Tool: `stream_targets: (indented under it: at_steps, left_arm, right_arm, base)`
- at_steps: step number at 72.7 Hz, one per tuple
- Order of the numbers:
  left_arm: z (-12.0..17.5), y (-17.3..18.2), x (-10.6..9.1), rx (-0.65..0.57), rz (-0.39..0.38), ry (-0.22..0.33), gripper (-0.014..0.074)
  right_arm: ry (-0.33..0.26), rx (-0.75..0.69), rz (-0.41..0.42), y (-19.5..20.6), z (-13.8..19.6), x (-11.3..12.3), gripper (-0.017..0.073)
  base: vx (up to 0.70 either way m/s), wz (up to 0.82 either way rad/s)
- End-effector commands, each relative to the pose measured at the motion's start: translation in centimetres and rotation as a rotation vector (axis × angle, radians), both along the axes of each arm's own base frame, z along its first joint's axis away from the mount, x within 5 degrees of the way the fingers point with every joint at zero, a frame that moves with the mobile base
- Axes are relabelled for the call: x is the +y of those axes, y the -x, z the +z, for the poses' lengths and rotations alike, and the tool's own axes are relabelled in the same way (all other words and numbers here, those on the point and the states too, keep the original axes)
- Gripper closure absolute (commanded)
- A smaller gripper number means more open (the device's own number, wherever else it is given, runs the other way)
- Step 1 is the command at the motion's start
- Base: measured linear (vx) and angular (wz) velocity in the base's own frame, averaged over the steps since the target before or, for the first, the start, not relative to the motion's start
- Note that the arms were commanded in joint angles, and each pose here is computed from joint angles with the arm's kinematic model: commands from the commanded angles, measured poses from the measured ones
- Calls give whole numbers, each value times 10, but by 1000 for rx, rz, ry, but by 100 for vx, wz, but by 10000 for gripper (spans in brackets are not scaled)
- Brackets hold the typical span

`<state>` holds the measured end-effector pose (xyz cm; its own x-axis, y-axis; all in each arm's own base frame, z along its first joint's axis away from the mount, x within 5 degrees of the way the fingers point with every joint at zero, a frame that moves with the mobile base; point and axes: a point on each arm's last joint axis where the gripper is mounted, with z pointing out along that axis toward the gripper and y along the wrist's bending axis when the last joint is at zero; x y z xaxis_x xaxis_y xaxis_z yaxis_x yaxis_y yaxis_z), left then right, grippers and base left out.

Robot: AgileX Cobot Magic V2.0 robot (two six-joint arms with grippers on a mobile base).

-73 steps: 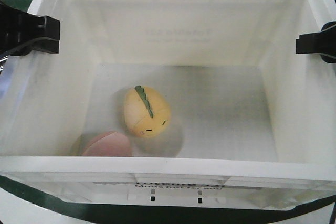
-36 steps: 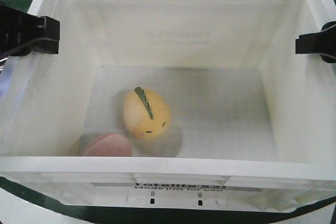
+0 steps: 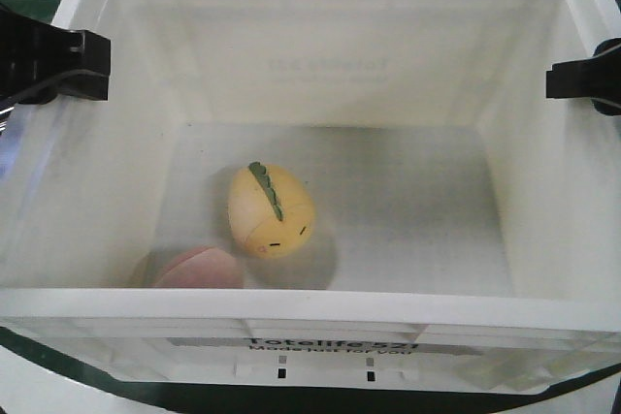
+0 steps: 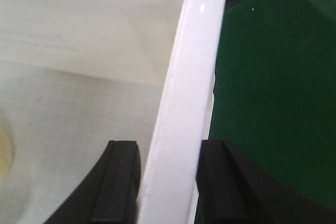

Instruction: Place moving items into box and shelve

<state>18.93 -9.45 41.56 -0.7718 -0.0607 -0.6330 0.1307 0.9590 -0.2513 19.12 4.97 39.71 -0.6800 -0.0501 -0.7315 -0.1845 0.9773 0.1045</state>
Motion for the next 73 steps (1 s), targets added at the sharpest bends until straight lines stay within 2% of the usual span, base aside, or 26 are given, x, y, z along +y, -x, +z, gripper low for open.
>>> stream_targets:
  at_steps: [1,73]
  left_arm:
    - [27,4,7,-186,11,37,599]
    - [27,4,7,-186,11,37,599]
  right_arm:
    - [24,-189,-23,1,25,-7,565]
    - [24,-189,-23,1,25,-7,565]
  base:
    - [0,0]
    - [-7,2]
